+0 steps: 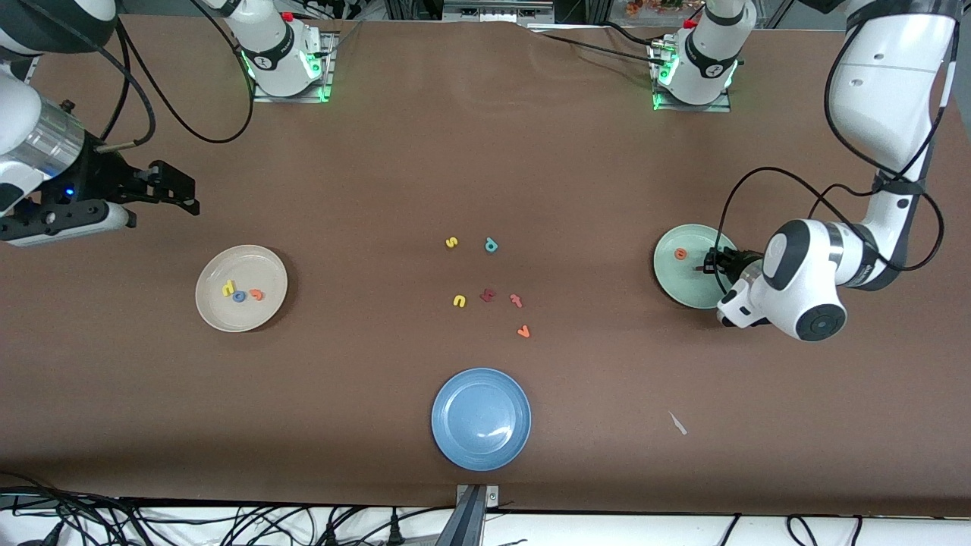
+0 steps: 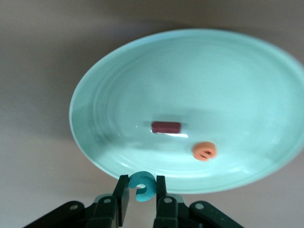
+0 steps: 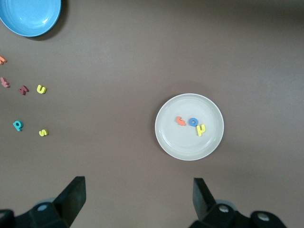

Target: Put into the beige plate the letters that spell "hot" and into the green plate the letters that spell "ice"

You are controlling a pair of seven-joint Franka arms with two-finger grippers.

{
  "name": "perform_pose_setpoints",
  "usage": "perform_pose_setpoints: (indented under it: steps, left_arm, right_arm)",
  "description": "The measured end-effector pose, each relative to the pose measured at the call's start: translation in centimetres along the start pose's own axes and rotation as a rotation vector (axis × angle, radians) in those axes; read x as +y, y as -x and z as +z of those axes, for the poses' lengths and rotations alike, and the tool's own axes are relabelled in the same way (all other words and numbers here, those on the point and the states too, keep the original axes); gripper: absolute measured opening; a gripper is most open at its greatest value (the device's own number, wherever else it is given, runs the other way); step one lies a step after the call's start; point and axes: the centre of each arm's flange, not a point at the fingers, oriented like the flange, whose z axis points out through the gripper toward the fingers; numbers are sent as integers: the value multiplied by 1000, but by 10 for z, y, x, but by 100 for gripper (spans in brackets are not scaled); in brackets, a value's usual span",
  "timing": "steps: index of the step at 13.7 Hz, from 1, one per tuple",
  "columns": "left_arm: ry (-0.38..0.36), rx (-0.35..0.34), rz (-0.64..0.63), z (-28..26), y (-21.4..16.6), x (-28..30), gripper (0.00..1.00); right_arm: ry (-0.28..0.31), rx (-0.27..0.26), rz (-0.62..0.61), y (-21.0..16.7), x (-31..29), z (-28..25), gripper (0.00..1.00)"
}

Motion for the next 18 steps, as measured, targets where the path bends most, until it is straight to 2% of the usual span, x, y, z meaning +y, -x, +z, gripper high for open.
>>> perform_pose_setpoints:
  steps: [2,3,4,6,8,10,15,18]
  left_arm:
    - [5,-28,-3,16,-7,-5,25]
    - [6,-27,-3,16,-8,-6,30]
    - [8,-20,-2,13,-8,-5,40]
    - [12,22,3,-9,-4,-2,60]
    - [19,112,9,-62,12,1,80]
    - [20,202,21,-132,47,7,100]
    - [43,478,48,-277,145,18,100]
    - [48,579,65,-318,193,25,100]
  right_arm:
    - [11,-7,2,2,2,-2,100]
    - [14,-8,3,2,4,-2,100]
    - [26,-9,2,2,5,-2,100]
    - [88,-16,-4,2,10,-2,100]
    - [127,-20,-6,3,14,-3,100]
    - [132,-21,-2,3,17,-3,100]
    - [135,-24,1,4,19,-3,100]
    - [135,-25,1,4,19,-3,100]
